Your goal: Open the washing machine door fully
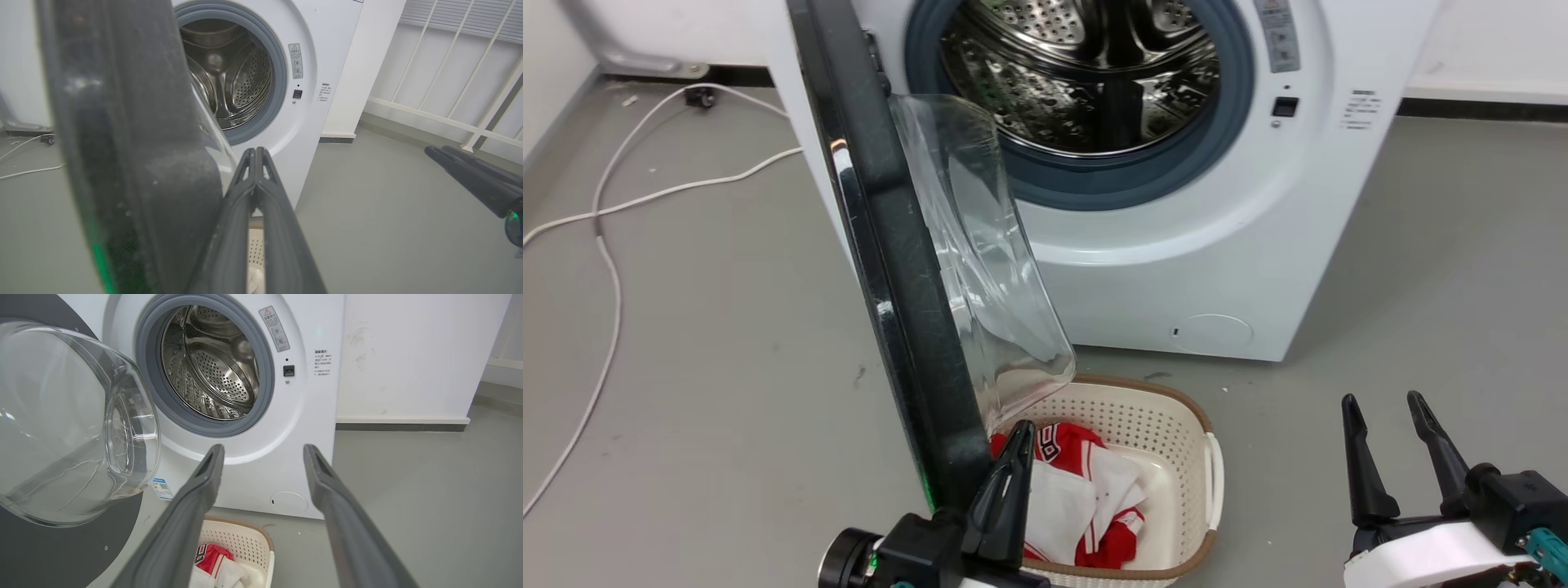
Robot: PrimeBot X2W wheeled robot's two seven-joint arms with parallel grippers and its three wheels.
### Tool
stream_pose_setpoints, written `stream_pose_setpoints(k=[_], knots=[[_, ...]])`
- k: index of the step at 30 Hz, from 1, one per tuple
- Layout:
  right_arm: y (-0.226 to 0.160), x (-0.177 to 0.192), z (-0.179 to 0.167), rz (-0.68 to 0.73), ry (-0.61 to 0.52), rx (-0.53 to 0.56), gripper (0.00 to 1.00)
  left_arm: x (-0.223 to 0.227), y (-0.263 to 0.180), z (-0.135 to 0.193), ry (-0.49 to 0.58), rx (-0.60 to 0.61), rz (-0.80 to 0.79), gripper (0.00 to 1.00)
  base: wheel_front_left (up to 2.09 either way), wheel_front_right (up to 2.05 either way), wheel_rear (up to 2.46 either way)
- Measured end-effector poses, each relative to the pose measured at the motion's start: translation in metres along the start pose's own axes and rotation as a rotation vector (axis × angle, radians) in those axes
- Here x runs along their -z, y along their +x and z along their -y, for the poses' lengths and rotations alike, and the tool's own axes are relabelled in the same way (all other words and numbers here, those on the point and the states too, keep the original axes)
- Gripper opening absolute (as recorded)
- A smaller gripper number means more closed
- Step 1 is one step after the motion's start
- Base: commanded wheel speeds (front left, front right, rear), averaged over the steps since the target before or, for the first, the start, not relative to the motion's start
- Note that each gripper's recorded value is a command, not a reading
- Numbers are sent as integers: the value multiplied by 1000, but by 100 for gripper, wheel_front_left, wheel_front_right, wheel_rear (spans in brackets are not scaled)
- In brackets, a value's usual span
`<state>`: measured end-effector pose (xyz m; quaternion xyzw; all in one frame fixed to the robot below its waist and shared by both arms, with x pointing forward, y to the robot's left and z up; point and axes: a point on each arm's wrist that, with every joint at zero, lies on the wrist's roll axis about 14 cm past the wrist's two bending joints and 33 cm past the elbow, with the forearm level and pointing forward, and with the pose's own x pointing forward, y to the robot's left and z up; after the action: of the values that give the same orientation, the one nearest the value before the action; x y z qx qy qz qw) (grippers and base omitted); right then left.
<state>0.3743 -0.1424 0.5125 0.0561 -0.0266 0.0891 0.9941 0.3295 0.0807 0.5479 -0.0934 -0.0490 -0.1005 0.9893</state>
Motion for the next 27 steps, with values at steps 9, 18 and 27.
stream_pose_setpoints(k=[9, 18, 27], knots=[[17, 6, -32, -19, 8, -102, 100, -5, -32, -47, 34, -190, -5, 0, 0, 0, 0], [28, 12, -53, -35, 16, -168, 100, -13, -59, -108, 101, -395, 2, 0, 0, 0, 0], [31, 17, -52, -53, 19, -168, 100, -22, -76, -171, 166, -565, 24, 0, 0, 0, 0]])
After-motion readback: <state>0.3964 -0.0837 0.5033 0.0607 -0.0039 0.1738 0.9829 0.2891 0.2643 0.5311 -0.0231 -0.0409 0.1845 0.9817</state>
